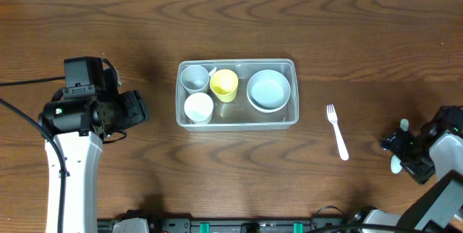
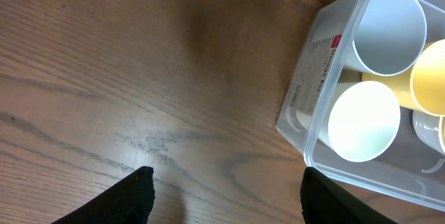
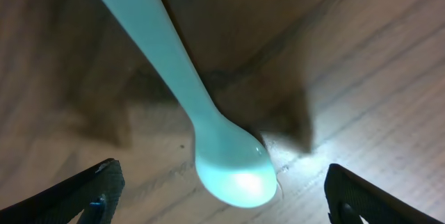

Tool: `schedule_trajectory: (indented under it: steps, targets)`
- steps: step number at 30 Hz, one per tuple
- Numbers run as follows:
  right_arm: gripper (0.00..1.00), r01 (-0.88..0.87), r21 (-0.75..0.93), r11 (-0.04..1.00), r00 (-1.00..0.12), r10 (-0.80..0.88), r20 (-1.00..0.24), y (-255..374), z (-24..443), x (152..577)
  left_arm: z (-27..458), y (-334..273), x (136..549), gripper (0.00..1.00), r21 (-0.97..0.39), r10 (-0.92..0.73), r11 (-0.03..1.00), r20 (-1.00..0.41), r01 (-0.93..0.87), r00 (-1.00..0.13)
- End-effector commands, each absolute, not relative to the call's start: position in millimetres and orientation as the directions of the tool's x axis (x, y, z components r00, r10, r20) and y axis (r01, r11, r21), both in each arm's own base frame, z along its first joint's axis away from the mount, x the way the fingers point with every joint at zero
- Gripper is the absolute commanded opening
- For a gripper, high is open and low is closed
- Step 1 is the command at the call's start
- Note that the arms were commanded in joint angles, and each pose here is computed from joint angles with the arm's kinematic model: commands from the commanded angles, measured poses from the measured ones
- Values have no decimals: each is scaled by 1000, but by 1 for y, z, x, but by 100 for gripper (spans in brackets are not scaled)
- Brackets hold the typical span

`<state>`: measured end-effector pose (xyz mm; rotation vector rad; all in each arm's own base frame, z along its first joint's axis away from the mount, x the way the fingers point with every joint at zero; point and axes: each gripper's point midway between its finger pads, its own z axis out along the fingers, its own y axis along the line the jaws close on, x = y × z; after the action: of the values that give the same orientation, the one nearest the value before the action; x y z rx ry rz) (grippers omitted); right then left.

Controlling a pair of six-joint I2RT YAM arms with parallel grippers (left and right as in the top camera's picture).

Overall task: Pack container
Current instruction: 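Grasp the light green spoon handle with the right gripper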

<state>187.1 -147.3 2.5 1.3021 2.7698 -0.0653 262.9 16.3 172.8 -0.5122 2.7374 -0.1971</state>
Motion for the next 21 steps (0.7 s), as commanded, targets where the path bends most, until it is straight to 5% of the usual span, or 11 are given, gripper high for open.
schedule_trajectory:
  steps: [1,10,21]
  targets:
    - [93,767,-18,641,-642,766,-39,-144,-11,181,172,18,259,68,-193,-378,923,-309,-332,-873]
    - [91,767,-3,642,-642,767,-1,-140,-24,182,172,18,259,68,-192,-378,923,-307,-332,-873]
    - [64,765,34,643,-643,766,-7,-137,-24,189,172,18,259,68,-192,-378,923,-306,-333,-873]
